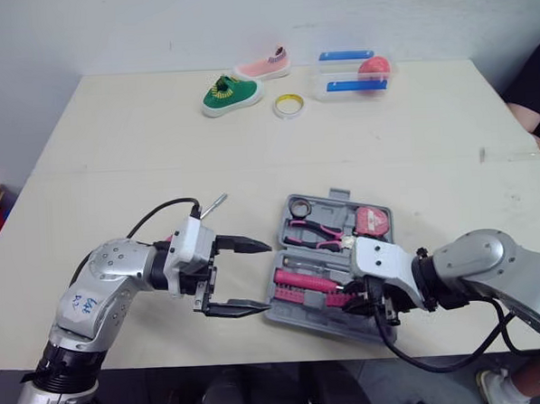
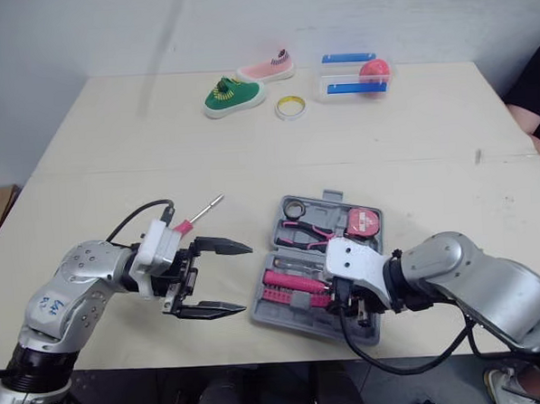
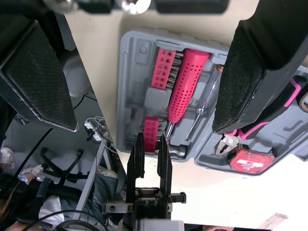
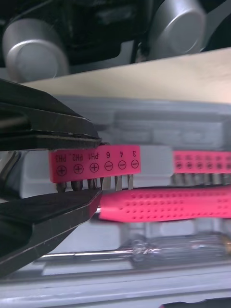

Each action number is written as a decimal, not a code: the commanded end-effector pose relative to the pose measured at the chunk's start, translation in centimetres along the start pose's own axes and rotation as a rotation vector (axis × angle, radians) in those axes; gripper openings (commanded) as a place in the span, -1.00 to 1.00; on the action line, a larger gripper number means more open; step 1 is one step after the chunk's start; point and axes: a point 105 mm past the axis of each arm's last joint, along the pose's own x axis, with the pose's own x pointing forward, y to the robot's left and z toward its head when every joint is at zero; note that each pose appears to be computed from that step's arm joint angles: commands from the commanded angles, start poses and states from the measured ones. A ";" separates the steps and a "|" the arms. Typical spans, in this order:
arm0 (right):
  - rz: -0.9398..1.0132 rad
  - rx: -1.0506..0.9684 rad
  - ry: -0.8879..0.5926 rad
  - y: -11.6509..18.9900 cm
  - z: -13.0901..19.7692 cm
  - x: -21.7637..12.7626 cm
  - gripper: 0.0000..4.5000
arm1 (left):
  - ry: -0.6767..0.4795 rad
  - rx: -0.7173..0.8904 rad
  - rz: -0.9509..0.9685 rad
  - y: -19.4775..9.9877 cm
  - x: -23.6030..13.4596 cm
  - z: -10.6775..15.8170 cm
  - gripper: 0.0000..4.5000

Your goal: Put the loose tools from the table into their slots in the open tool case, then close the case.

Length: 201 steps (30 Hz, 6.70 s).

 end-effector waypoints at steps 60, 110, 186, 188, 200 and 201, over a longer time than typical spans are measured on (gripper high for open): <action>0.057 0.263 -0.071 0.7 1.5 3.5 -0.43 | 0.110 -0.027 0.007 -1.9 -1.7 -2.8 1.00; -0.019 -0.135 -0.544 0.3 -3.7 3.1 -0.97 | 0.094 -0.003 0.142 -0.9 -3.5 -3.2 1.00; -0.437 -0.217 -0.864 -2.0 -4.0 -8.7 1.00 | 0.243 -0.054 0.672 10.7 -9.1 -5.1 -0.75; -0.479 -0.212 -0.823 -2.2 -5.4 -9.5 1.00 | 0.173 0.042 0.555 10.2 -6.7 -2.5 -0.75; -0.536 -0.167 -0.732 -0.7 -8.8 -11.2 1.00 | 0.307 0.172 -0.115 3.6 2.5 -0.4 -0.75; -0.545 -0.154 -0.743 -0.6 -8.6 -11.3 1.00 | 0.331 0.134 -0.173 2.7 3.1 -0.9 -0.75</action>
